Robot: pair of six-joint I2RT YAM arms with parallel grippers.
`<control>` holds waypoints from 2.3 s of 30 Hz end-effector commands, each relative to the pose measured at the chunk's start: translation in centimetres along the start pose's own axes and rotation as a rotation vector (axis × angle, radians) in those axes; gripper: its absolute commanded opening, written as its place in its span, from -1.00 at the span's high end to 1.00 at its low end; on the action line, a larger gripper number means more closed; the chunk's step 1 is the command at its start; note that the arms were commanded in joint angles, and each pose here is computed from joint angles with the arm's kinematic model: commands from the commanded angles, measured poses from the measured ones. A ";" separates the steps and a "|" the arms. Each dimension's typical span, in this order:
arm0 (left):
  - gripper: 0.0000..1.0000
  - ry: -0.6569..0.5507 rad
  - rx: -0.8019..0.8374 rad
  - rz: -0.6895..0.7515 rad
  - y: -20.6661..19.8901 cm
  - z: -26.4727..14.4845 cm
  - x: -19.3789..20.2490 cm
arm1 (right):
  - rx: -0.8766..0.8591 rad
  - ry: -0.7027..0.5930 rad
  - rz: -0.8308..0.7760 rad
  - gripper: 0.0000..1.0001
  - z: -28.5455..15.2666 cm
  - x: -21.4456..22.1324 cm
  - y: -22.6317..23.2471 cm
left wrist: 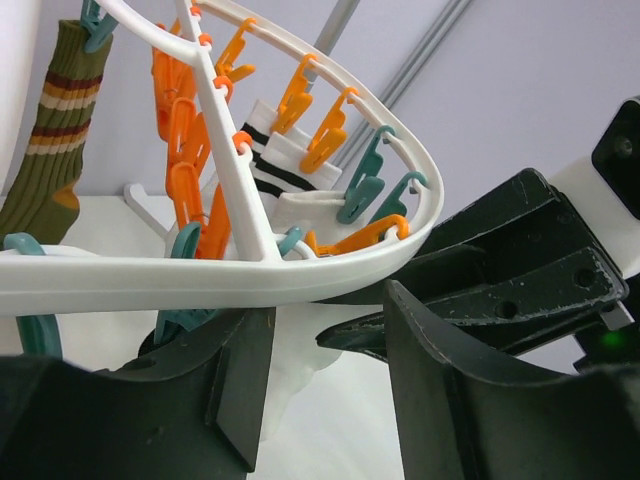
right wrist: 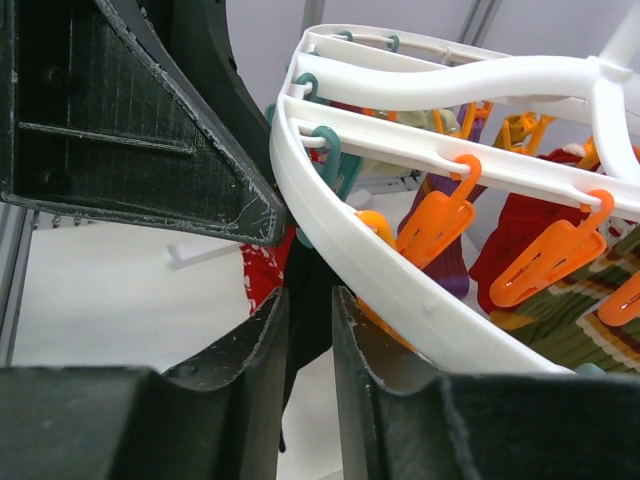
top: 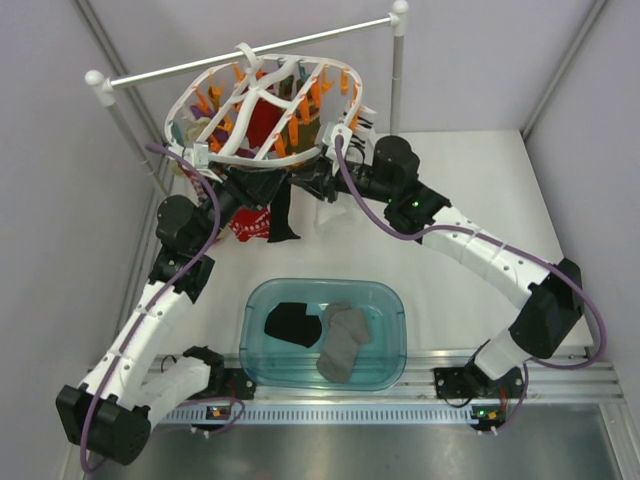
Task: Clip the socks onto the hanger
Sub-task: Open the clamp at the hanger.
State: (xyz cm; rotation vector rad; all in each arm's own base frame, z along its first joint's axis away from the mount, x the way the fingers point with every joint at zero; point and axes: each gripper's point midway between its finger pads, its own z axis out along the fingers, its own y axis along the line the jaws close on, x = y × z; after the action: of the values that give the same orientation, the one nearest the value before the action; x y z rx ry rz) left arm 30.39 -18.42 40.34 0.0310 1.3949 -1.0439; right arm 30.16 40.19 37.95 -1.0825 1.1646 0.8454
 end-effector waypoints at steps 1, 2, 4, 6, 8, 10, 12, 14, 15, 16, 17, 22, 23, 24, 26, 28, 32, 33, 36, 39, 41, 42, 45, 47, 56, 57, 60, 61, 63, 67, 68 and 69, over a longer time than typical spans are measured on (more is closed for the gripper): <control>-0.03 -0.057 -0.002 0.027 -0.7 0.4 -2.0 | 0.037 -0.072 -0.050 0.49 -0.7 -3.1 -0.2; -0.03 -0.054 -0.005 0.025 -0.6 0.5 -1.9 | 0.042 -0.068 -0.050 0.49 -0.7 -3.0 -0.3; -0.01 -0.056 -0.011 0.027 -0.4 0.6 -1.9 | 0.042 -0.065 -0.058 0.49 -1.0 -3.0 -0.2; -0.01 -0.057 -0.008 0.033 -0.3 0.8 -1.9 | 0.040 -0.064 -0.062 0.50 -1.1 -3.1 -0.1; 0.01 -0.058 -0.012 0.040 -0.2 1.1 -2.0 | 0.024 -0.063 -0.062 0.51 -1.3 -3.1 0.2; 0.03 -0.061 -0.013 0.040 -0.1 1.3 -2.0 | 0.009 -0.070 -0.061 0.52 -1.5 -3.4 0.6; 0.04 -0.065 -0.018 0.037 0.0 1.5 -2.0 | 0.000 -0.066 -0.056 0.52 -1.6 -3.3 0.9; 0.06 -0.072 -0.022 0.035 0.1 1.7 -2.1 | -0.009 -0.063 -0.049 0.52 -1.8 -3.2 1.1; 0.07 -0.071 -0.027 0.034 0.2 1.8 -2.0 | -0.008 -0.066 -0.049 0.52 -2.0 -3.4 1.2; 0.10 -0.072 -0.026 0.030 0.2 1.9 -2.0 | -0.009 -0.062 -0.047 0.53 -2.1 -3.2 1.3; 0.11 -0.069 -0.031 0.026 0.3 2.0 -1.8 | -0.006 -0.060 -0.046 0.51 -2.2 -3.1 1.3; 0.20 -0.074 -0.035 0.032 0.4 2.4 -1.9 | 0.017 -0.044 -0.043 0.46 -2.9 -2.7 1.3; 0.25 -0.070 -0.040 0.034 0.6 2.5 -1.8 | 0.021 -0.040 -0.042 0.42 -3.1 -2.6 1.3; 0.27 -0.073 -0.038 0.039 0.5 2.5 -1.9 | 0.024 -0.039 -0.043 0.39 -3.3 -2.8 1.4; 0.34 -0.073 -0.050 0.045 0.7 2.6 -1.9 | 0.051 -0.027 -0.039 0.31 -3.5 -2.5 0.9; 0.43 -0.070 -0.062 0.049 0.9 2.7 -2.0 | 0.087 -0.016 -0.043 0.22 -3.9 -2.4 0.3; 0.63 -0.064 -0.057 0.054 0.8 2.7 -1.9 | 0.172 0.010 -0.038 -0.04 -4.6 -1.8 -1.8; 0.70 -0.060 -0.058 0.054 0.8 2.7 -1.8 | 0.178 0.017 -0.034 -0.07 -4.5 -1.4 -2.1; 0.77 -0.057 -0.058 0.050 0.9 2.8 -1.7 | 0.194 0.026 -0.031 -0.08 -4.2 -0.9 -3.3; 0.78 -0.052 -0.054 0.045 0.8 2.7 -1.6 | 0.191 0.017 -0.028 -0.08 -3.6 -0.9 -4.2; 0.76 -0.051 -0.053 0.045 0.8 2.7 -1.7 | 0.193 0.007 -0.034 -0.08 -3.3 -1.1 -4.6; 0.75 -0.051 -0.053 0.047 0.7 2.7 -1.7 | 0.191 -0.001 -0.035 -0.08 -3.0 -1.1 -4.8; 0.74 -0.049 -0.055 0.046 0.7 2.6 -1.6 | 0.154 -0.027 -0.036 -0.09 -2.2 -1.4 -4.6; 0.72 -0.048 -0.054 0.046 0.7 2.5 -1.7 | 0.117 -0.048 -0.034 -0.10 -1.8 -1.9 -4.1; 0.70 -0.046 -0.043 0.039 0.3 2.1 -1.7 | 0.080 -0.102 -0.039 0.20 -0.9 -3.1 -4.0; 0.70 -0.044 -0.041 0.033 0.2 2.1 -1.6 | 0.077 -0.104 -0.037 0.29 -0.9 -3.1 -4.0; 0.64 -0.046 -0.022 0.021 -0.4 1.7 -1.7 | 0.049 -0.104 -0.038 0.60 -1.0 -3.2 -3.3; 0.61 -0.043 -0.016 0.017 -0.6 1.7 -1.7 | 0.048 -0.103 -0.039 0.67 -1.0 -3.2 -3.2; 0.57 -0.040 0.005 0.009 -1.2 1.3 -1.8 | 0.049 -0.101 -0.041 0.83 -1.2 -3.3 -3.1; 0.49 -0.030 0.029 -0.004 -1.9 0.7 -1.7 | 0.059 -0.097 -0.036 0.98 -1.3 -3.4 -2.7; 0.48 -0.033 0.035 -0.003 -2.2 0.5 -1.8 | 0.065 -0.095 -0.037 1.00 -1.4 -3.4 -2.6; 0.48 -0.033 0.039 -0.008 -2.3 0.4 -1.9 | 0.065 -0.093 -0.038 1.00 -1.5 -3.4 -2.4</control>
State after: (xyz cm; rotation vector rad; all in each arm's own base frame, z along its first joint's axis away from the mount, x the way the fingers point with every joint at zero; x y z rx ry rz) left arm 31.20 -18.92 40.74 0.0077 1.4162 -1.0271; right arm 32.48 38.64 37.85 -1.0279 1.1898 0.8265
